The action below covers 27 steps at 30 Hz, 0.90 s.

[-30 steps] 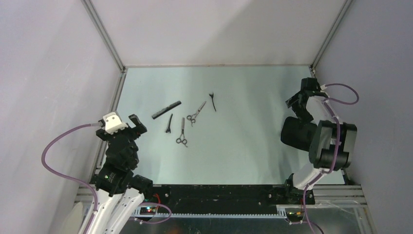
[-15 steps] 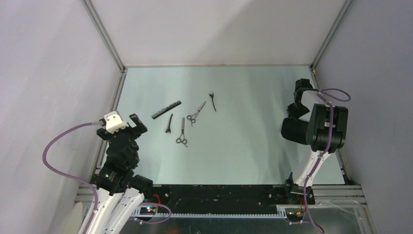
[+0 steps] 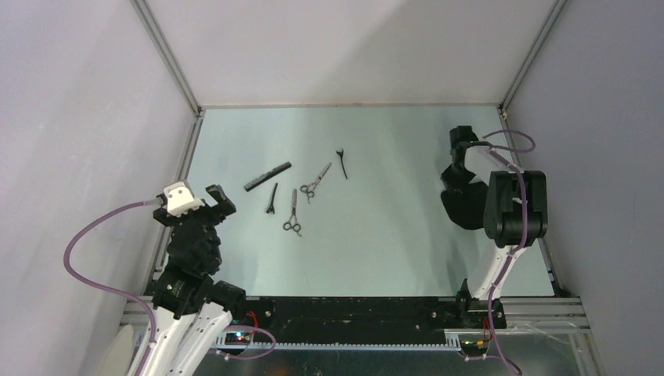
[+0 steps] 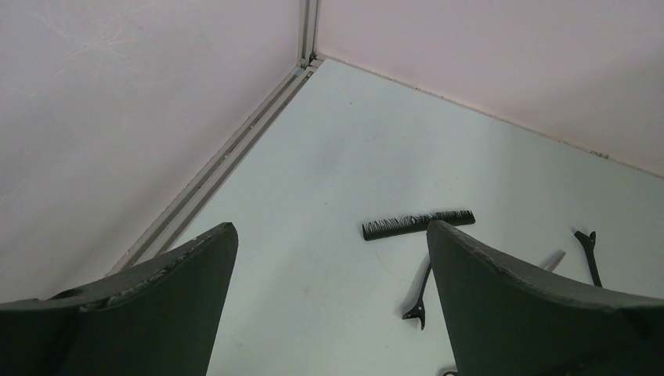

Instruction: Sort the hair-cutting tools

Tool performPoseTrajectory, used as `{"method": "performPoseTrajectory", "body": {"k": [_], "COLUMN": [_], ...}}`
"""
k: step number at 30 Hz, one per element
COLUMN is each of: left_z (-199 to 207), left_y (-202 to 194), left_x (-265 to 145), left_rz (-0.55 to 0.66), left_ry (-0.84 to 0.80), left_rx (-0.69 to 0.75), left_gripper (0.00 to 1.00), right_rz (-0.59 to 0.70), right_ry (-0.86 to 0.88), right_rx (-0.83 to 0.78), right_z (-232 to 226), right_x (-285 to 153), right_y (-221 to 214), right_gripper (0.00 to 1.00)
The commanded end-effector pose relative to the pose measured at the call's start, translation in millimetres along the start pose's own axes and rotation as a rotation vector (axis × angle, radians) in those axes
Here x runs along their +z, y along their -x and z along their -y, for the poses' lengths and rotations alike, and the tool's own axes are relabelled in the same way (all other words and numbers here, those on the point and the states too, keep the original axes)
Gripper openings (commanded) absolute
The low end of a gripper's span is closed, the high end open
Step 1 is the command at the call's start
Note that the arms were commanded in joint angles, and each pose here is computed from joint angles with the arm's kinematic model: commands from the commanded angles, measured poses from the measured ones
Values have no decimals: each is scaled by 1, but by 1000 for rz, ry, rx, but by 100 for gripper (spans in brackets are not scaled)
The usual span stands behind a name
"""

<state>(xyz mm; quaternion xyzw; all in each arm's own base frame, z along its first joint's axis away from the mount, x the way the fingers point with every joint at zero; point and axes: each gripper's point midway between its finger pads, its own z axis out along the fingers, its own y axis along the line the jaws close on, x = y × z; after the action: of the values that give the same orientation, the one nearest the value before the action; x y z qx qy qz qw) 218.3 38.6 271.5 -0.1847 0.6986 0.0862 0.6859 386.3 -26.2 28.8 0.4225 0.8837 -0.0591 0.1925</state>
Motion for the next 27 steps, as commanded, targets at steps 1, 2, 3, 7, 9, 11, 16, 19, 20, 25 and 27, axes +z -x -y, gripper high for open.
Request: {"method": "performPoseTrajectory", "body": {"k": [1,2,3,7,9,11,16,19,20,25,27], "left_z": [3,4,3,3,3,3,3,3,3,5,7], "left_y": [5,6,6,8,8,8,9,8,8,6,4], "left_x": [-1,-1,-2,-3,-4,-4,-5,-5,-6,-6,-5], "left_rz": [28,29,31,39,39,42,44,42,42,39,33], "left_ry": [-22,-25,-26,-30,-34,-36,-43,-45,-45,-56,-63], "left_rx": [-20,-23,-24,-32,-33,-37,-40,-38,-38,-35,-31], "left_gripper": [98,98,98,98,98,98,98,98,98,98,98], "right_rz": [18,8,10,-2,21,39,32,21,21,26,16], "right_ry": [200,220,250,356,409,469,620,679,697,757,775], "right_rx": [-267,-303,-373,-599,-730,-852,-1055,-1157,-1191,-1357,-1405], "right_z": [-49,-53,-61,-81,-90,-99,-112,-113,-112,-102,-95], "right_x": [-40,-42,-51,-73,-86,-100,-132,-146,-152,-169,-173], "right_y": [-38,-49,-63,-115,-137,-160,-209,-238,-249,-277,-283], "right_gripper": [0,0,0,0,0,0,0,0,0,0,0]}}
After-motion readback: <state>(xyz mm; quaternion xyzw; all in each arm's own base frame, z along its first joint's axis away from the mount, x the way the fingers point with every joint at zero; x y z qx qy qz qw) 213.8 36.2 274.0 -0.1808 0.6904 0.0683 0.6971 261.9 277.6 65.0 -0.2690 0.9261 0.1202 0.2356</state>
